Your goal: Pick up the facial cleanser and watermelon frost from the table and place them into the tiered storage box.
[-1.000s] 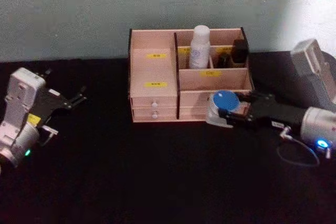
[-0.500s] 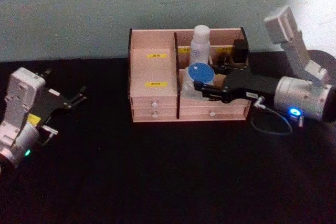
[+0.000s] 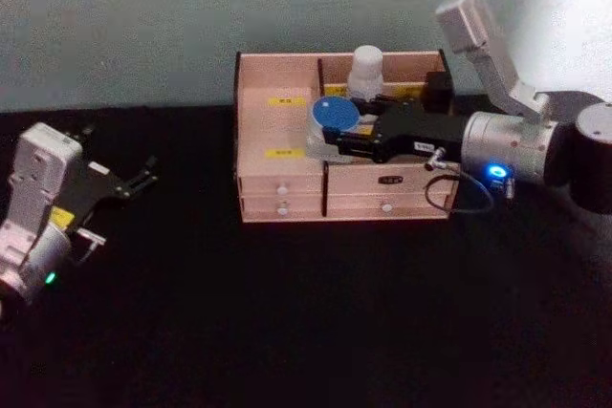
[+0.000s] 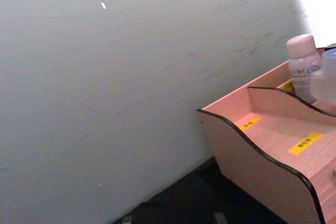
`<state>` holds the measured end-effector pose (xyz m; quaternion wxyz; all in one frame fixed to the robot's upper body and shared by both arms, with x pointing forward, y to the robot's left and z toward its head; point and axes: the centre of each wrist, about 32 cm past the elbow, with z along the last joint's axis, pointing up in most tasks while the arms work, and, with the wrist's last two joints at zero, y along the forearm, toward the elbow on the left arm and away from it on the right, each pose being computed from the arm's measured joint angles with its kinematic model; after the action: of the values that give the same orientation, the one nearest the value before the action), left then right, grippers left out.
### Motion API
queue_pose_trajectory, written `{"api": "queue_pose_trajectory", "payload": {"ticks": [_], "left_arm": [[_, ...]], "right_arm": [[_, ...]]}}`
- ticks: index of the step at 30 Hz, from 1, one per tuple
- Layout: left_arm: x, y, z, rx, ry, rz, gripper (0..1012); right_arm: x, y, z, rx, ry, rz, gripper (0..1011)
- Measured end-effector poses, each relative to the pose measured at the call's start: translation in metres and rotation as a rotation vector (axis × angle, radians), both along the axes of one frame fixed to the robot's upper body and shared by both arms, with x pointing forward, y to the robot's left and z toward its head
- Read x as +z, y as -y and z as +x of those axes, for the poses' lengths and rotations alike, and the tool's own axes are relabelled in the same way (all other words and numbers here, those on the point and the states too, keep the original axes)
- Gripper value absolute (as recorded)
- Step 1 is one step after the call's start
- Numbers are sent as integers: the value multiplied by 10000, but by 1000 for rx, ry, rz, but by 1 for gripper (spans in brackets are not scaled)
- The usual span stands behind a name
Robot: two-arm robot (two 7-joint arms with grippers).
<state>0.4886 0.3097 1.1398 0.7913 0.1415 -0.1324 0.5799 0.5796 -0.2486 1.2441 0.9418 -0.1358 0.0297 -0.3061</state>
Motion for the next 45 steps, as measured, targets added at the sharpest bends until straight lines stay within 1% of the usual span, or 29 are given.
{"api": "queue_pose_trajectory", "payload": {"ticks": [1,5,10,22,31,45], "left_arm": [[0,0,0,0,0,0,1001],[0,0,0,0,0,0,1001],[0,0,0,0,0,0,1001],[0,0,0,0,0,0,1001],[0,0,0,0,0,0,1001],[0,0,0,0,0,0,1001]], "right_arm": [[0,0,0,0,0,0,696],[-15,-74,109,20,-2,-1,696],[-34,-154,203,38,-8,0,696],[-111,-268,303,60,-34,-5,696],[-154,-333,384,57,-49,-2,696],[-184,-374,464,35,-58,19,696]]}}
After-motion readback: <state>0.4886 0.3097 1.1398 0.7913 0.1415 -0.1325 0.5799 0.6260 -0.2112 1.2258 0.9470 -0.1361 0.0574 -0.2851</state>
